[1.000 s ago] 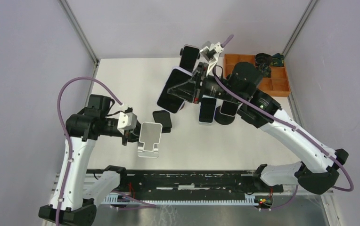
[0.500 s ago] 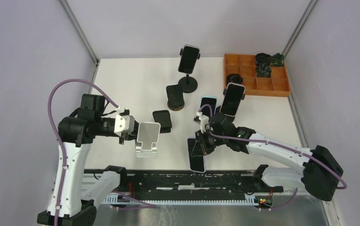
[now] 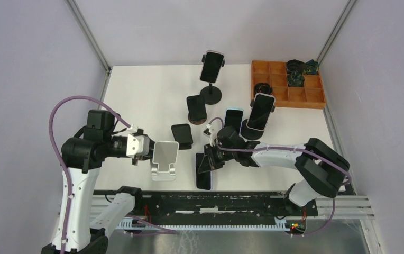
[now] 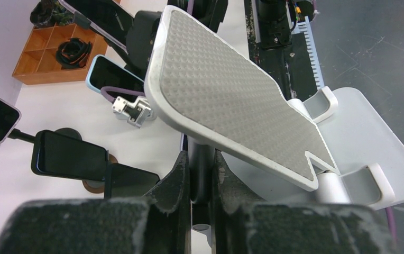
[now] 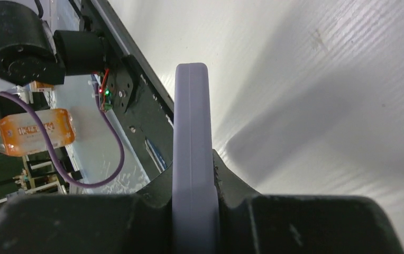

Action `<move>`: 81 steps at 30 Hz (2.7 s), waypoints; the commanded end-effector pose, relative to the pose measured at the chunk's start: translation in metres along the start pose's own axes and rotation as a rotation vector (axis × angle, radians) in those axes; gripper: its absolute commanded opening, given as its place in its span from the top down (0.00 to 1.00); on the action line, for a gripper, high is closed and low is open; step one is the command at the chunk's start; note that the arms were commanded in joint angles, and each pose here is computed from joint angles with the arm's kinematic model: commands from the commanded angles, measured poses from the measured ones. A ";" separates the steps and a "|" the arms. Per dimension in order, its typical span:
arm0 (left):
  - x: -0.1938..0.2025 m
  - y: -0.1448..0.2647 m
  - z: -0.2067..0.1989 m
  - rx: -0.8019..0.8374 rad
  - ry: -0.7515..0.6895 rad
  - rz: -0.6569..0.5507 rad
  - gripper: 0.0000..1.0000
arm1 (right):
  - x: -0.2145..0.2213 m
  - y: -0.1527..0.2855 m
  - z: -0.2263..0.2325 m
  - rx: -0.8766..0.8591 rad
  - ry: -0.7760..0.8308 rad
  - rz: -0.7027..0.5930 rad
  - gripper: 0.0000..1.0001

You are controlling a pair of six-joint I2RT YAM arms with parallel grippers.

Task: Remove the phone from the phone stand
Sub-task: Place the phone at the center of the board, then place the phone stand at the center of the board.

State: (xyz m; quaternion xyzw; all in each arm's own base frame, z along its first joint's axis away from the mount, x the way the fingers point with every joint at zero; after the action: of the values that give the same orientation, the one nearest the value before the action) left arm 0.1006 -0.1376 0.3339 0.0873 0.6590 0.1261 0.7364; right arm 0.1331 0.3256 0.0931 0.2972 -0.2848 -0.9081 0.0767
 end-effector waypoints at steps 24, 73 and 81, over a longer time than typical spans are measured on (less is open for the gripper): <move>-0.011 -0.002 0.006 0.015 -0.085 -0.043 0.98 | -0.058 -0.009 -0.063 0.314 0.023 -0.165 0.19; -0.026 -0.004 0.014 -0.020 -0.207 -0.136 0.98 | -0.110 0.144 0.295 -0.722 0.580 -0.756 0.40; -0.023 -0.003 0.015 -0.032 -0.263 -0.112 0.98 | -0.108 0.140 0.289 -0.697 0.565 -0.739 0.91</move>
State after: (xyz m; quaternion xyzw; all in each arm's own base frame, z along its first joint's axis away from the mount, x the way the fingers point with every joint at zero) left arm 0.1061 -0.1482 0.3562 0.0530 0.5885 0.0714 0.8036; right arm 0.0583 0.3879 0.3911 0.5571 0.1386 -0.8155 -0.0731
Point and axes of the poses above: each gripper's point midway between its finger pads, its own y axis back along the fingers, its own z axis along the line the jaws close on, x = y × z, the point moved 3 cm from there along y, back along the fingers, and after that the axes turned 8 degrees about y, right-handed, at the moved point
